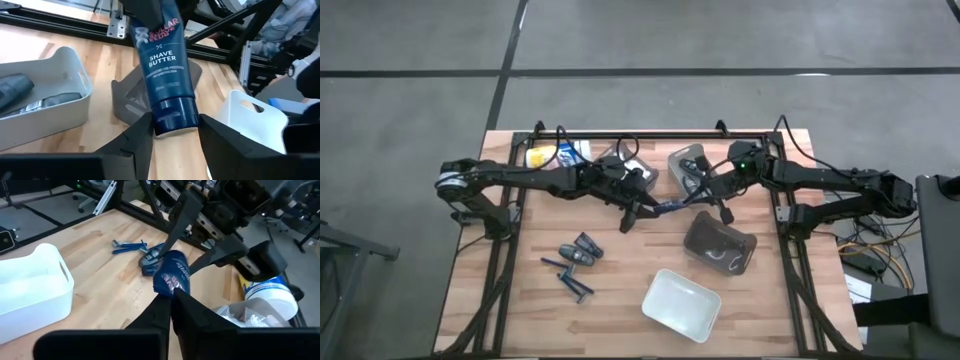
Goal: Pick & Place Travel size toiletries
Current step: Put the blue shave cream into the bottom black bin
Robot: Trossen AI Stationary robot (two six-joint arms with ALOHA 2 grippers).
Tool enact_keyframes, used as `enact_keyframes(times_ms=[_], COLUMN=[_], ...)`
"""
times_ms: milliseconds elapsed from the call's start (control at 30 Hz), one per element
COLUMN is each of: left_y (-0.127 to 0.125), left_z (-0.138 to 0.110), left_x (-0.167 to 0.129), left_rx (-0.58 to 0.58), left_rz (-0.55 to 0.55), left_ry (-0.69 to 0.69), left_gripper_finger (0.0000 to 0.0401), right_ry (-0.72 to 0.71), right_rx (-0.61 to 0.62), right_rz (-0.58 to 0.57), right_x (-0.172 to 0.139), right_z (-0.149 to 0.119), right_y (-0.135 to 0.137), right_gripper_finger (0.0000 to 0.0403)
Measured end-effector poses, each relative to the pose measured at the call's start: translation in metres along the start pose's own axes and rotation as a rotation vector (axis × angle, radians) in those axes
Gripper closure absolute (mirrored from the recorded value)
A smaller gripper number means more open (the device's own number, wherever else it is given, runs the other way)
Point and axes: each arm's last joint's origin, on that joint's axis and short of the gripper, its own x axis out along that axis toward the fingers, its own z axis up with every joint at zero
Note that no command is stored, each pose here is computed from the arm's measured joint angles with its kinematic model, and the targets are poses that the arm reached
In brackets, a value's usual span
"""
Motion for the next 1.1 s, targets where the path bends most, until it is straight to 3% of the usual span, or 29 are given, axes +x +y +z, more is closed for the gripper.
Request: enact_keyframes(times_ms=[300, 433, 567, 833, 1100], left_y=[0.000, 0.000, -0.001, -0.010, -0.009], left_z=[0.002, 0.005, 0.008, 0.015, 0.005], left_x=[-0.001, -0.003, -0.008, -0.033, -0.037], left_rx=[0.056, 0.080, 0.081, 0.094, 0.070], left_rz=[0.011, 0.020, 0.026, 0.054, 0.096], left_ry=[-0.015, -0.024, -0.017, 0.026, 0.106], left_gripper_finger=[0.0187, 0.0170, 0.0167, 0.0169, 0.0169], right_ry=[0.054, 0.055, 0.090, 0.297, 0.441], right_rx=[0.096, 0.215, 0.341, 0.539, 0.661], right_rz=[0.008, 0.002, 0.013, 0.012, 0.024], right_x=[-0.001, -0.001, -0.004, -0.019, -0.034], right_z=[-0.005, -0.005, -0.007, 0.001, 0.016], right_y=[0.003, 0.003, 0.006, 0.011, 0.014], right_gripper_finger=[0.0394, 0.0394, 0.0394, 0.0394, 0.0394])
